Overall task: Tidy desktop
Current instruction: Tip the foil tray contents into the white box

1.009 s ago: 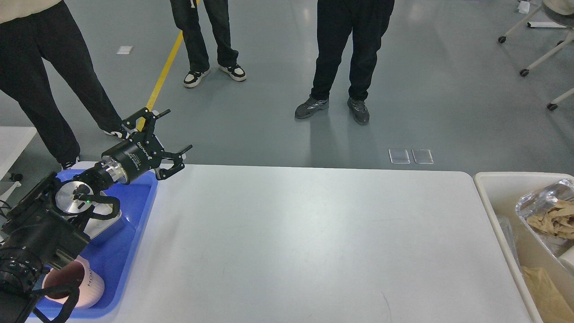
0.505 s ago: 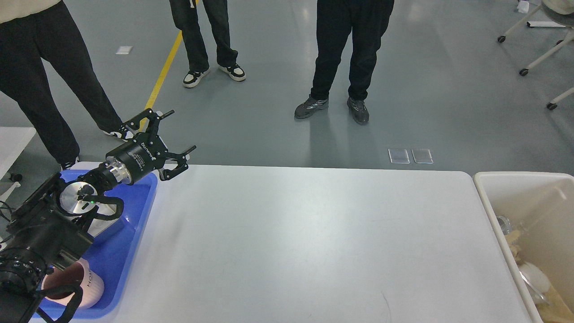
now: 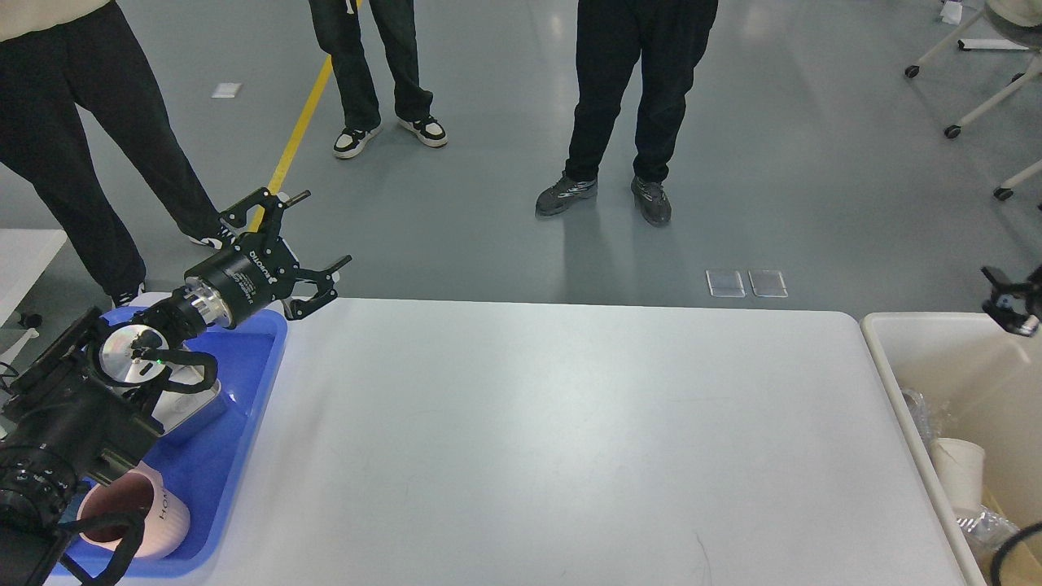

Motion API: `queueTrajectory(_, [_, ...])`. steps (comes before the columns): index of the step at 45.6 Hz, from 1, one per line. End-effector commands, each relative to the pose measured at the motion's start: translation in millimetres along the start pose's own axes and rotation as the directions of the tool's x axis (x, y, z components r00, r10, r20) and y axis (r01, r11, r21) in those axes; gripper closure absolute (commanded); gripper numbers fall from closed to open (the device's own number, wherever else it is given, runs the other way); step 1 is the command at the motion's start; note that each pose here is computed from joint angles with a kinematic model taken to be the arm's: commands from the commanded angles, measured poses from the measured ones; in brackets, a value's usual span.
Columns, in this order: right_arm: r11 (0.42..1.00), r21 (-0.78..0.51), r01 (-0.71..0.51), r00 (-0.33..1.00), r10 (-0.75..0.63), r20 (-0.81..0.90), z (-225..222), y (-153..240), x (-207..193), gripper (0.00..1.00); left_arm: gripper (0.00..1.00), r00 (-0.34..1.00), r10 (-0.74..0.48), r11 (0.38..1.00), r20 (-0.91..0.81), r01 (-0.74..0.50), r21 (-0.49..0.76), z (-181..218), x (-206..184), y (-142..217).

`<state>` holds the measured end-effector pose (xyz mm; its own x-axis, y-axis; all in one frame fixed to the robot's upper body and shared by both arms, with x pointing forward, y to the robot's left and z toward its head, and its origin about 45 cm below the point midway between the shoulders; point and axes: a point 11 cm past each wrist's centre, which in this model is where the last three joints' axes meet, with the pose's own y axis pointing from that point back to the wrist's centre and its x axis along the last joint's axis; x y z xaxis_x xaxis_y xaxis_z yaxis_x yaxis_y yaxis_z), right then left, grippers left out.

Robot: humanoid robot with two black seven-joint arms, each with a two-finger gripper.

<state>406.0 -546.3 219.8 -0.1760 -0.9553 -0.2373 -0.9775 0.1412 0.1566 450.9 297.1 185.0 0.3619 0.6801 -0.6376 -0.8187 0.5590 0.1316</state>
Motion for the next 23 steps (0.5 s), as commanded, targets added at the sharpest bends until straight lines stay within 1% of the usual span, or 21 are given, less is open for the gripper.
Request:
queueTrajectory(1, [0.979,0.140,0.151,0.963,-0.178,0.204,2.5,-25.3,-68.5,0.00,0.04,1.000,-0.020,1.000,0.001,0.020,-0.003,0.5,-3.6,-2.0])
queueTrajectory(4, [0.961,0.188,0.202,0.929,-0.248,0.273,17.5,-29.2,-96.5,0.00,0.04,1.000,-0.016,1.000,-0.009,0.016,-0.008,-0.2,-5.2,-5.2])
queueTrajectory(7, [0.955,0.208,0.212,0.913,-0.269,0.305,28.3,-29.0,-107.8,0.00,0.04,1.000,-0.014,1.000,-0.013,0.014,-0.008,-1.1,-7.1,-8.3])
queueTrajectory(9, [0.955,0.214,0.205,0.911,-0.266,0.316,33.7,-28.1,-109.3,0.00,0.04,1.000,-0.016,1.000,-0.019,0.016,-0.003,-4.6,-10.4,-12.7])
queueTrajectory(15, [0.964,0.171,0.204,0.900,-0.254,0.354,68.0,-18.3,-111.2,0.00,0.04,1.000,-0.003,1.000,-0.024,0.003,0.006,-8.6,-13.4,-18.8])
queueTrajectory(23, [0.966,0.156,0.208,0.895,-0.252,0.368,78.7,-16.9,-116.9,0.00,0.04,1.000,0.003,1.000,-0.021,-0.002,0.013,-10.8,-12.2,-18.2])
